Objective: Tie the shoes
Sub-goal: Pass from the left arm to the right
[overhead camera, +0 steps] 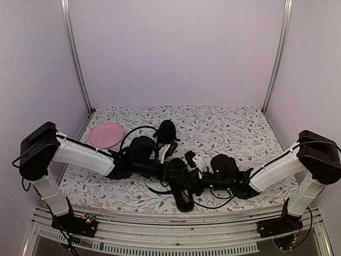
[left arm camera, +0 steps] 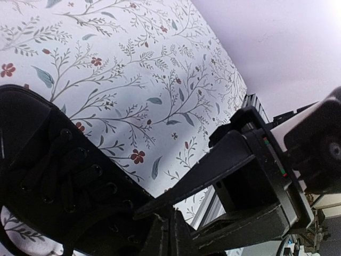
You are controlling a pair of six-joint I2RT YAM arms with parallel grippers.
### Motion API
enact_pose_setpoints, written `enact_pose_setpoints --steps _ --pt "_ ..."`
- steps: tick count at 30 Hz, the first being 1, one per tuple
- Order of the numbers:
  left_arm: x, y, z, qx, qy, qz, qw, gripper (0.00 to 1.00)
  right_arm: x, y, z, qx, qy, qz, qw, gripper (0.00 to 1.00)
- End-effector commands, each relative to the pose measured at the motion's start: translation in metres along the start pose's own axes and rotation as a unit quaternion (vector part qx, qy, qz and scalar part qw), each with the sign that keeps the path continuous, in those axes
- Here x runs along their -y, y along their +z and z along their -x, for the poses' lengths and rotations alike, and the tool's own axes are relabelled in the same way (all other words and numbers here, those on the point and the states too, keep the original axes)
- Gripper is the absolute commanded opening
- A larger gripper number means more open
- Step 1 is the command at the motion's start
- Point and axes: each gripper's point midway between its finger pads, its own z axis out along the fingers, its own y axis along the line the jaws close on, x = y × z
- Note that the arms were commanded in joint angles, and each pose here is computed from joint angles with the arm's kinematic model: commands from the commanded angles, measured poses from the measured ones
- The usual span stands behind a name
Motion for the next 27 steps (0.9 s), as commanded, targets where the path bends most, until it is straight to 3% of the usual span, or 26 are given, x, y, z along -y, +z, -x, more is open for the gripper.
enact_pose_setpoints --steps 1,4,7,10,17,19,24,27 --pt "0.003 0.003 0.005 0.002 -0.001 -0.012 1.0 0.0 -0.005 0.005 0.023 0.039 0.014 -0.001 0.999 0.27" --pt "0.003 0.003 0.005 0.002 -0.002 -0.013 1.0 0.0 0.0 0.006 0.025 0.045 0.03 -0.013 0.998 0.21" --pt "0.002 0.004 0.002 0.0 -0.004 -0.013 1.0 0.0 0.002 0.005 0.026 0.048 0.044 -0.018 0.998 0.05" --pt "-0.001 0.003 0.002 -0.002 0.0 -0.007 1.0 0.0 0.004 0.004 0.025 0.049 0.051 -0.023 0.997 0.02" --pt "-0.031 -0.026 0.021 0.039 0.036 0.095 0.994 0.43 0.005 -0.001 0.017 0.04 0.052 -0.022 0.998 0.02" --pt "-0.05 -0.036 0.025 0.05 0.039 0.137 0.989 0.52 0.004 -0.001 0.016 0.039 0.052 -0.019 0.998 0.02" --pt "-0.105 -0.039 0.018 0.022 0.05 0.227 0.972 0.53 0.002 0.0 0.017 0.039 0.05 -0.015 0.998 0.02" --pt "-0.121 -0.031 0.015 0.006 0.059 0.242 0.968 0.53 0.002 0.001 0.016 0.038 0.049 -0.015 0.998 0.02"
